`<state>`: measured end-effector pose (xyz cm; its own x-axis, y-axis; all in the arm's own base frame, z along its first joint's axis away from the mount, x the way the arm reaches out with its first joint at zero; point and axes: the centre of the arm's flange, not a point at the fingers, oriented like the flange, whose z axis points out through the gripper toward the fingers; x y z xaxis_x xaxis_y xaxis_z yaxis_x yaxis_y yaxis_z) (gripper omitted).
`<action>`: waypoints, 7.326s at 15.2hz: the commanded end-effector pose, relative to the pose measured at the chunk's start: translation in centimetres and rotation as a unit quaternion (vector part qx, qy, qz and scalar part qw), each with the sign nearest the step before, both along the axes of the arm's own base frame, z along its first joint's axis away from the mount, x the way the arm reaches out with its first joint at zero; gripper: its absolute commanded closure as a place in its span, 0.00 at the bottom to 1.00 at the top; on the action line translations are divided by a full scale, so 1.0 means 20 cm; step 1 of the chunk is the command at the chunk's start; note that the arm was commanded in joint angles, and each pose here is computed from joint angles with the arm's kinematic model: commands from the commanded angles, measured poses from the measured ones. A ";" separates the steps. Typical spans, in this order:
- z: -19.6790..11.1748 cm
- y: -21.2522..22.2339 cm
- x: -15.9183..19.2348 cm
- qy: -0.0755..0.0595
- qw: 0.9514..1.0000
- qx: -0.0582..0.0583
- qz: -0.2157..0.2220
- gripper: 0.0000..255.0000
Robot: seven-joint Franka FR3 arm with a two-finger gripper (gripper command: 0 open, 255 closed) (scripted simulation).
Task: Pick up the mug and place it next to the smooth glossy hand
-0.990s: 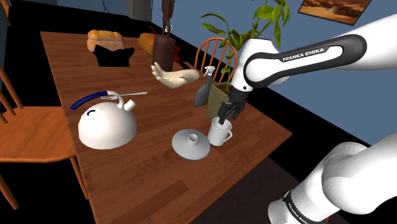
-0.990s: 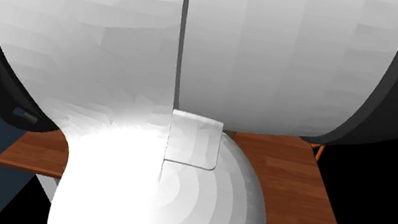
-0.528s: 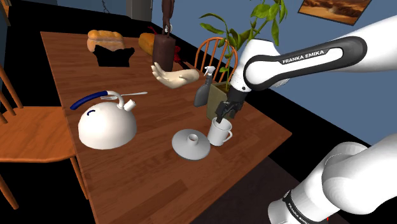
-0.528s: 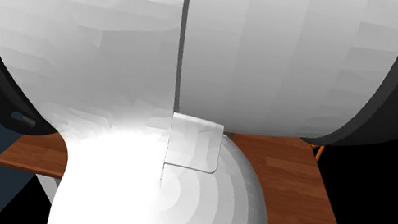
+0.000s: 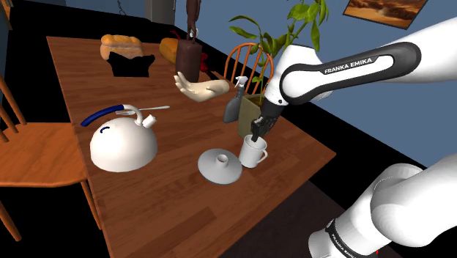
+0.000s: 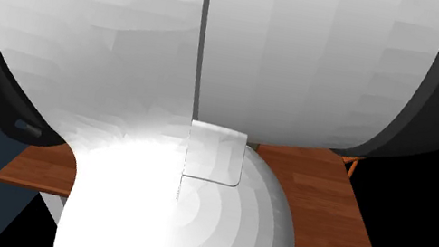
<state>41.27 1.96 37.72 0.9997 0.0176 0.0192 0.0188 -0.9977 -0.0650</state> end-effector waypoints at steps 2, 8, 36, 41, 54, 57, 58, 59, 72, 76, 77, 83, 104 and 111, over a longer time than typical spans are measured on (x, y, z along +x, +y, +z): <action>-0.14 -0.07 -0.02 0.042 0.999 -0.001 -0.012 1.00; -0.14 -0.01 -0.03 0.042 0.999 -0.001 -0.012 1.00; 0.60 -0.01 -0.03 0.042 0.999 -0.001 -0.012 1.00; 0.73 -0.01 -0.03 0.042 0.999 -0.001 -0.012 1.00; 0.88 0.01 0.43 0.042 0.999 -0.001 -0.012 1.00; 0.88 0.02 0.63 0.042 0.999 -0.001 -0.012 1.00; 0.88 0.02 0.69 0.042 0.999 -0.001 -0.012 1.00; 0.88 0.03 0.76 0.042 0.999 -0.001 -0.012 1.00; 0.75 0.05 1.27 0.042 0.999 -0.001 -0.012 1.00; 0.65 0.05 1.27 0.042 0.999 -0.001 -0.012 1.00; 0.62 0.05 1.27 0.042 0.999 -0.001 -0.012 1.00; 0.46 0.05 1.27 0.042 0.999 -0.001 -0.012 1.00; -0.08 0.05 1.27 0.042 0.999 -0.001 -0.012 1.00; -0.08 0.05 1.27 0.042 0.999 -0.001 -0.012 1.00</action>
<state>66.71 2.98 36.71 0.9986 -0.0070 -0.0531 -0.0105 -0.9979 -0.0645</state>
